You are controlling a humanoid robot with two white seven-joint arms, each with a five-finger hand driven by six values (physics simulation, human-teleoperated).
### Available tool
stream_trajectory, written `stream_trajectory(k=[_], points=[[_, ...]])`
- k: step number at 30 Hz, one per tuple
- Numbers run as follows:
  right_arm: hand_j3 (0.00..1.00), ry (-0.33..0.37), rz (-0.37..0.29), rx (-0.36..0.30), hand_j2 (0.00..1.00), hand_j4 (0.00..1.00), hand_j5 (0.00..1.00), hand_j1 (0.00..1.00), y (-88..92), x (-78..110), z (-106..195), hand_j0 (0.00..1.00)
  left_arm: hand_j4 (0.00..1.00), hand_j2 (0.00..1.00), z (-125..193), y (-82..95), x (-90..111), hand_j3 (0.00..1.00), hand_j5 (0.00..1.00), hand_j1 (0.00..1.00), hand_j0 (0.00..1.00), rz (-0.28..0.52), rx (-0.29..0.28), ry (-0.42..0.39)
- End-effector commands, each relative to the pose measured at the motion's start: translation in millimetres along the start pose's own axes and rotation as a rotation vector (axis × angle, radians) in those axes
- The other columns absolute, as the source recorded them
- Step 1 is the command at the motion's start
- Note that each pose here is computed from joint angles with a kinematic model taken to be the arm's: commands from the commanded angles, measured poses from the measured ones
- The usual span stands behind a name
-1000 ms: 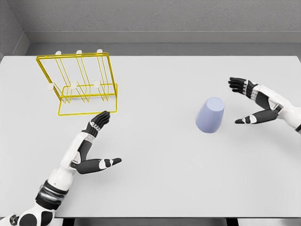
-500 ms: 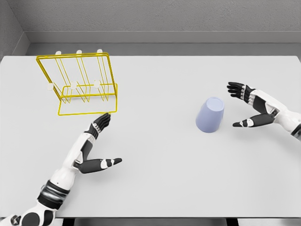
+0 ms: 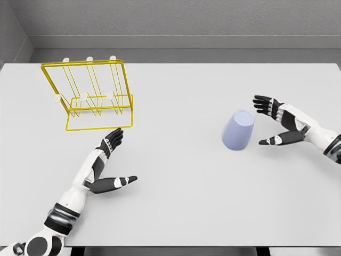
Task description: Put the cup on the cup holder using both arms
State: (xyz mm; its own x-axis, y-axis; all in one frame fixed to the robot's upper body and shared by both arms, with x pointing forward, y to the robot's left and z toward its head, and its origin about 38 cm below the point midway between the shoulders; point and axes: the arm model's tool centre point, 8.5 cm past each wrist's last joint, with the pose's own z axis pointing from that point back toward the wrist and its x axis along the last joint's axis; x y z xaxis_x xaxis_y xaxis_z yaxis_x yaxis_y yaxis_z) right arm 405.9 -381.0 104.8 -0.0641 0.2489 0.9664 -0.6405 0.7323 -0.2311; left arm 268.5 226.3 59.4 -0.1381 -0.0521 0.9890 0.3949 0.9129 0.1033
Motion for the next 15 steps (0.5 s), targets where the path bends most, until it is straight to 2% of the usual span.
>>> stream_trajectory(k=[1,7,15], points=[[1.00,-0.002,-0.009,-0.004,1.00,1.00,1.00,1.00,0.1,-0.9,0,1.00,1.00,1.00,0,0.2,0,1.00,1.00,1.00,1.00,-0.003,-0.002,0.001],[1.00,0.001,-0.013,-0.010,1.00,1.00,1.00,1.00,-1.0,-2.2,0,1.00,1.00,1.00,-1,0.4,2,1.00,1.00,1.00,1.00,-0.005,-0.004,-0.006],[1.00,-0.025,-0.041,0.007,1.00,1.00,1.00,1.00,13.1,-4.8,-13,1.00,1.00,1.00,-1,-0.3,2,1.00,1.00,1.00,1.00,-0.001,-0.004,-0.004]])
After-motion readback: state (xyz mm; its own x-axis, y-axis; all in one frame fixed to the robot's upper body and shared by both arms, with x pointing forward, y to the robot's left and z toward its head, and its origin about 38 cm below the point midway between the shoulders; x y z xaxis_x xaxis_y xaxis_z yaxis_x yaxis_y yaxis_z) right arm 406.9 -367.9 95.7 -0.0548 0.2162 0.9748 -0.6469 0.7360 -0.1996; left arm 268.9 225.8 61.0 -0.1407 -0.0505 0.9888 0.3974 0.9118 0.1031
